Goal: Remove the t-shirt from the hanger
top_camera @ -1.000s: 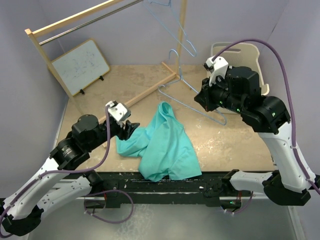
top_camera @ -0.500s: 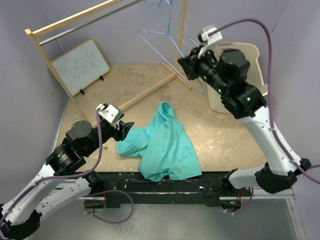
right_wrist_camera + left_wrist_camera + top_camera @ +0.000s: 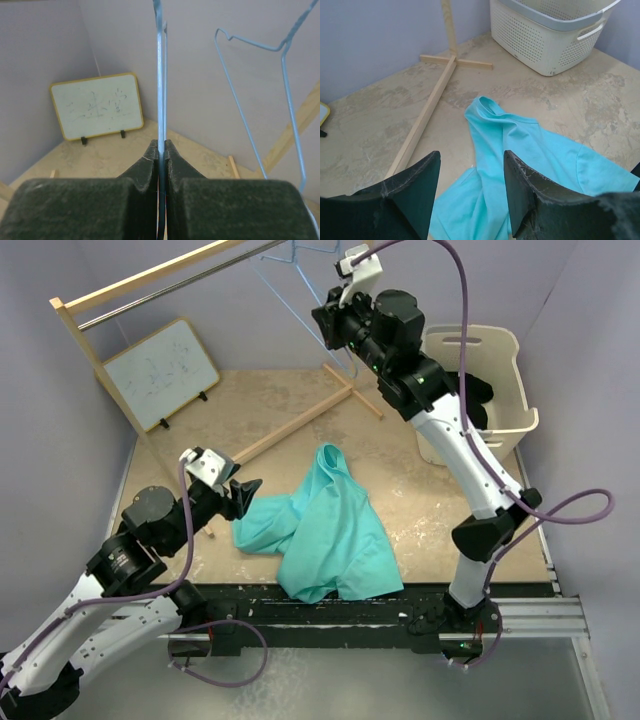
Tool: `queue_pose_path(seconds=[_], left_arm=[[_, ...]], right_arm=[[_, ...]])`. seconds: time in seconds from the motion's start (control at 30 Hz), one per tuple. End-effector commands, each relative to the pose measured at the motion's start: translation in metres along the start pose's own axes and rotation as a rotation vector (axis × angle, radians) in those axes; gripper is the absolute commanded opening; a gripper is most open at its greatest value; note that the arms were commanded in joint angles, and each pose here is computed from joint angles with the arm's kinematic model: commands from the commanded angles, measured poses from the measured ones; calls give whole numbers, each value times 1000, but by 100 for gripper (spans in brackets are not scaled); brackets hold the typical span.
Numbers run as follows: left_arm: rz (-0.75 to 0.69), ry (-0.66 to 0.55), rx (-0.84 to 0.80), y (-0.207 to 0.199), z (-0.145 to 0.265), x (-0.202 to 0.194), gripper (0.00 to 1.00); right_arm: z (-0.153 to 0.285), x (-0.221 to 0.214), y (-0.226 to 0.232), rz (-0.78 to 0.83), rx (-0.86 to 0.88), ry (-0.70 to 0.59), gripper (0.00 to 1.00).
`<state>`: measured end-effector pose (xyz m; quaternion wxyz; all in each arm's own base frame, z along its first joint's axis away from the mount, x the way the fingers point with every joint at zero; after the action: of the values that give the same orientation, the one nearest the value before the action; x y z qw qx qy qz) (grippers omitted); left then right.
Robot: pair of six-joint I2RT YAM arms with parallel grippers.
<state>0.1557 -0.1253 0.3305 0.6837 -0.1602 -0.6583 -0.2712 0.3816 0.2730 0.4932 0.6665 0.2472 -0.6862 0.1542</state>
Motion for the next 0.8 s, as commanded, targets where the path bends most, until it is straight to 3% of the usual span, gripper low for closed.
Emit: queue_pose_path(seconds=[0.0,0.23,0.27,0.33,0.47,0.63,0.73,0.77], left_arm=[[30,-59,25,3,2,12,57],[28,-53,34,5,2,10,55],[27,-51,34,5,1,10,55],[26,-47,33,4,0,9,55],[22,-37,33,4,-2,8,55],[16,-26,31,4,-4,6,55],[11,-13,35,4,-5,3,55],[9,-12,37,4,-5,3,55]], right_arm=[[-4,47,1,7,10,-164,0],[-22,20,-2,2,21,-97,1],[-22,16,-2,2,23,-87,8],[-17,10,-2,8,42,-74,30],[10,3,0,4,74,-75,53],[61,-24,-9,-17,33,-38,60],[106,-27,-14,-33,-2,-32,97],[119,-30,-17,-30,-22,-26,100]])
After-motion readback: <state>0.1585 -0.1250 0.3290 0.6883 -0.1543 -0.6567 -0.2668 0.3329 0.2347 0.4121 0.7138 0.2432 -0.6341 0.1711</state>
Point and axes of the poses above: each gripper's point midway between its finger pads, its own z axis back along the fingers, its own y axis along the line the jaws close on, x = y × z, the point moved 6 cm from there along z, back along the fingers, and after that the axes turned 6 degrees about -z, right-handed, at the moved point
